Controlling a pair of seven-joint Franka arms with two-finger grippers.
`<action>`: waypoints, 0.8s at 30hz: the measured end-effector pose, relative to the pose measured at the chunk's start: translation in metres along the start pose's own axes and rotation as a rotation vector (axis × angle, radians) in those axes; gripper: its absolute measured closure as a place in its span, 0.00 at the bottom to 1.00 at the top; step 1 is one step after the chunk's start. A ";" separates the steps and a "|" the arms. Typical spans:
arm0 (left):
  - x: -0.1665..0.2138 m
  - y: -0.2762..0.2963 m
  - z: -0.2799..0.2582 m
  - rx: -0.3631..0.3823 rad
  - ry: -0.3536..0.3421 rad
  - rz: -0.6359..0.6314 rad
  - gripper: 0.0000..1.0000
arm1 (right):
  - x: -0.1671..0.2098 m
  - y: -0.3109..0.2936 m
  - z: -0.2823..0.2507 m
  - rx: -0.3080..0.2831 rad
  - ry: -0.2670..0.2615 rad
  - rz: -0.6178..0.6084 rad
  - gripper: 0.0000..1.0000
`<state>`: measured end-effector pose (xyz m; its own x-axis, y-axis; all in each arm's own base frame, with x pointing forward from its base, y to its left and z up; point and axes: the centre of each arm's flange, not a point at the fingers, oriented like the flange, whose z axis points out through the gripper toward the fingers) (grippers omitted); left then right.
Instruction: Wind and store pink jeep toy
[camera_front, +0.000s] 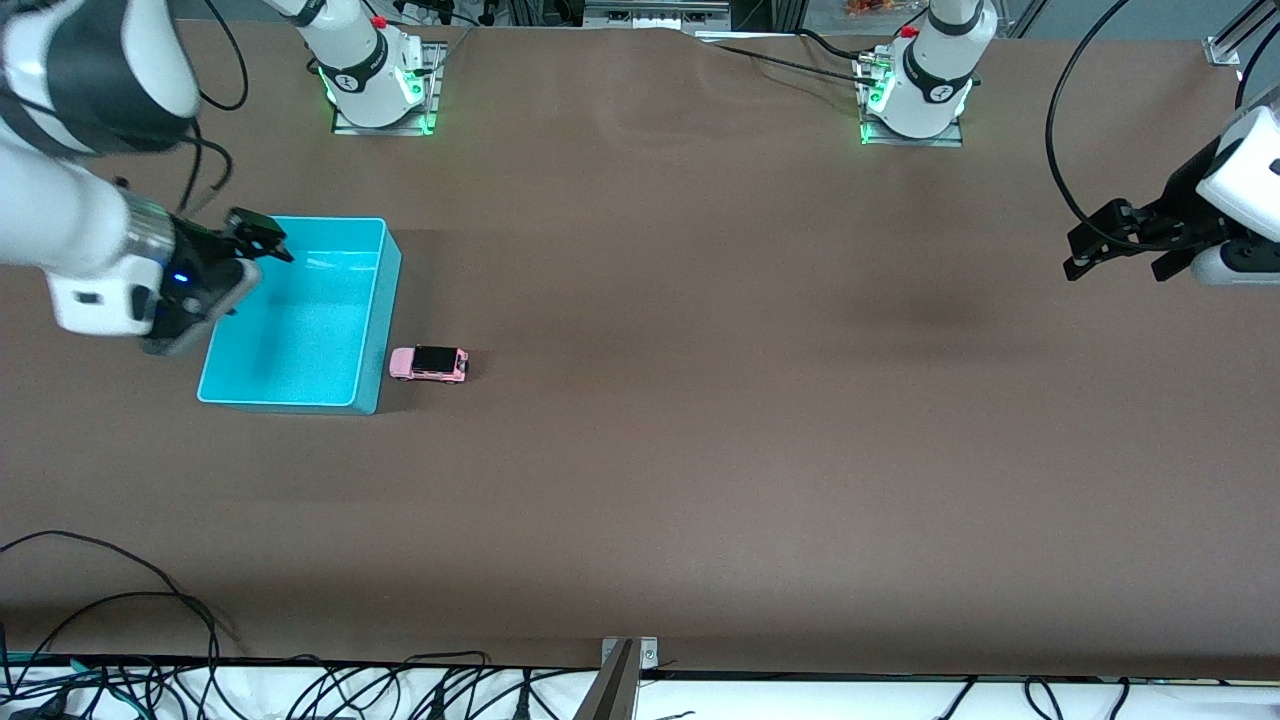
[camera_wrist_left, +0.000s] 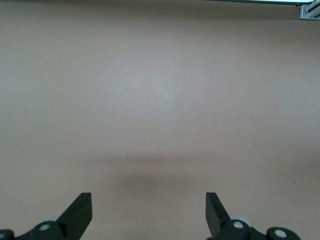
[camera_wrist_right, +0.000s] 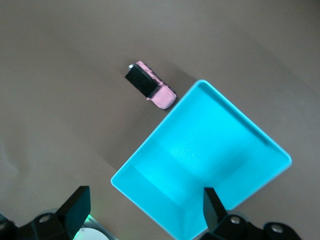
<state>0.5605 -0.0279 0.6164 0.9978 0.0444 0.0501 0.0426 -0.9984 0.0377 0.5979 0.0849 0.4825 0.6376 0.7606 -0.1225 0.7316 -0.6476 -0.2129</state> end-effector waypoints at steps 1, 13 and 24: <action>-0.002 -0.002 0.001 0.001 -0.003 -0.003 0.00 | 0.007 0.001 0.009 0.004 -0.007 -0.042 0.00; -0.003 -0.010 0.009 0.002 -0.017 -0.016 0.00 | 0.070 0.001 0.109 -0.025 0.012 -0.438 0.00; -0.003 -0.010 0.009 0.002 -0.016 -0.017 0.00 | 0.094 -0.042 0.207 -0.121 0.002 -0.593 0.00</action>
<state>0.5579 -0.0185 0.6068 0.9976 0.0606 0.0337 0.0593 -0.9976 0.0360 0.5773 0.1934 0.2793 0.1132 0.9935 -0.0147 0.9845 -0.1142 -0.1329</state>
